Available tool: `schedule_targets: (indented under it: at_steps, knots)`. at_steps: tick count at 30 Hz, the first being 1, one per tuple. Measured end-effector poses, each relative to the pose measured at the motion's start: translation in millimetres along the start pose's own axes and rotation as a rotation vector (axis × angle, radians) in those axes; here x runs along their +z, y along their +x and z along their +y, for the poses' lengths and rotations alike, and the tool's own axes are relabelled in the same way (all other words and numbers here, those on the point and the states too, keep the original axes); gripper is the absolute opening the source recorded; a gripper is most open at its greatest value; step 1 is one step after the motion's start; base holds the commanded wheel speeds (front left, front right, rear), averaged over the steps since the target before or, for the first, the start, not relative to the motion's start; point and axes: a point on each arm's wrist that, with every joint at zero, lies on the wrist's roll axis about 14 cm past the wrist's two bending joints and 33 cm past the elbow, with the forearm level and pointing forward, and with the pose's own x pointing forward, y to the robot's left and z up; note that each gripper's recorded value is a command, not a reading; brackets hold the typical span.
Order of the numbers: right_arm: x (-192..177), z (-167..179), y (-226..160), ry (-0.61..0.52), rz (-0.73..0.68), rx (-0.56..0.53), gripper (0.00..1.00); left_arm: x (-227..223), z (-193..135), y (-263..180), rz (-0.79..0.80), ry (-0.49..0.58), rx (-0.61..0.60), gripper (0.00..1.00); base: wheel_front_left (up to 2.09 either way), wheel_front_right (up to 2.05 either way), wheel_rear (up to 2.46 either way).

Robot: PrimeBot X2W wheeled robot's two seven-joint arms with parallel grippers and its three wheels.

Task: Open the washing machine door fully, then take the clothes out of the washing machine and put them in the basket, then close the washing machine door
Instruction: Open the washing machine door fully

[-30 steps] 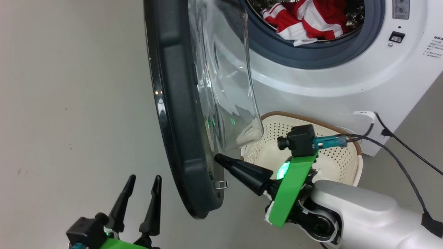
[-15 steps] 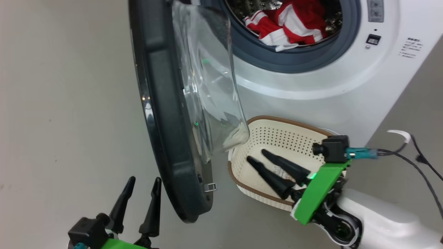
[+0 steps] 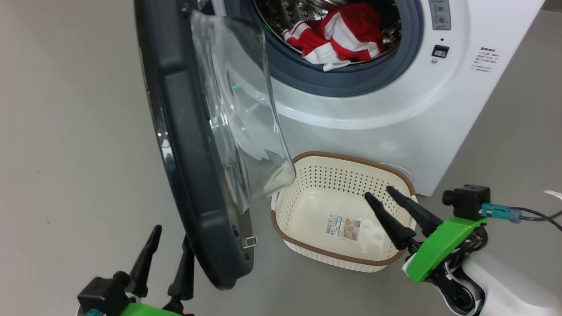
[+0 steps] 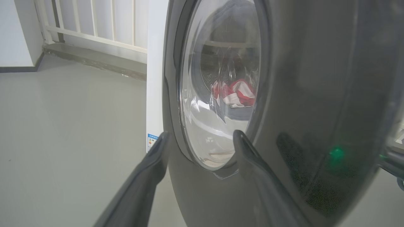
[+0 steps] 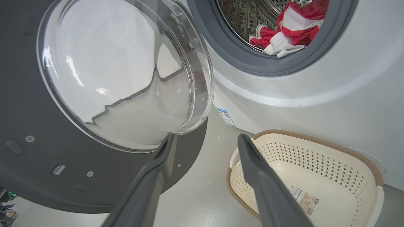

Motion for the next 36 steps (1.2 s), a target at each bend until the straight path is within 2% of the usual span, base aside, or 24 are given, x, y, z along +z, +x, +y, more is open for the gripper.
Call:
schedule_targets:
  at_steps: [10, 21, 28, 36]
  knots:
    - [24, -35, -21, -0.157, -0.121, -0.128, 1.00, -3, -2, 5, 0.007, 0.014, -0.011, 1.00, 0.00, 0.00, 0.00]
    - [46, -36, -32, -0.320, -0.233, -0.187, 1.00, -1, 4, 5, 0.003, 0.016, 0.007, 1.00, 0.00, 0.00, 0.00]
    - [53, -36, -44, -0.336, -0.290, -0.233, 1.00, 2, 6, 3, -0.006, 0.016, 0.015, 1.00, 0.00, 0.00, 0.00]
    - [34, -43, -55, -0.326, -0.255, -0.276, 1.00, 3, 7, 3, -0.009, 0.015, 0.017, 1.00, 0.00, 0.00, 0.00]
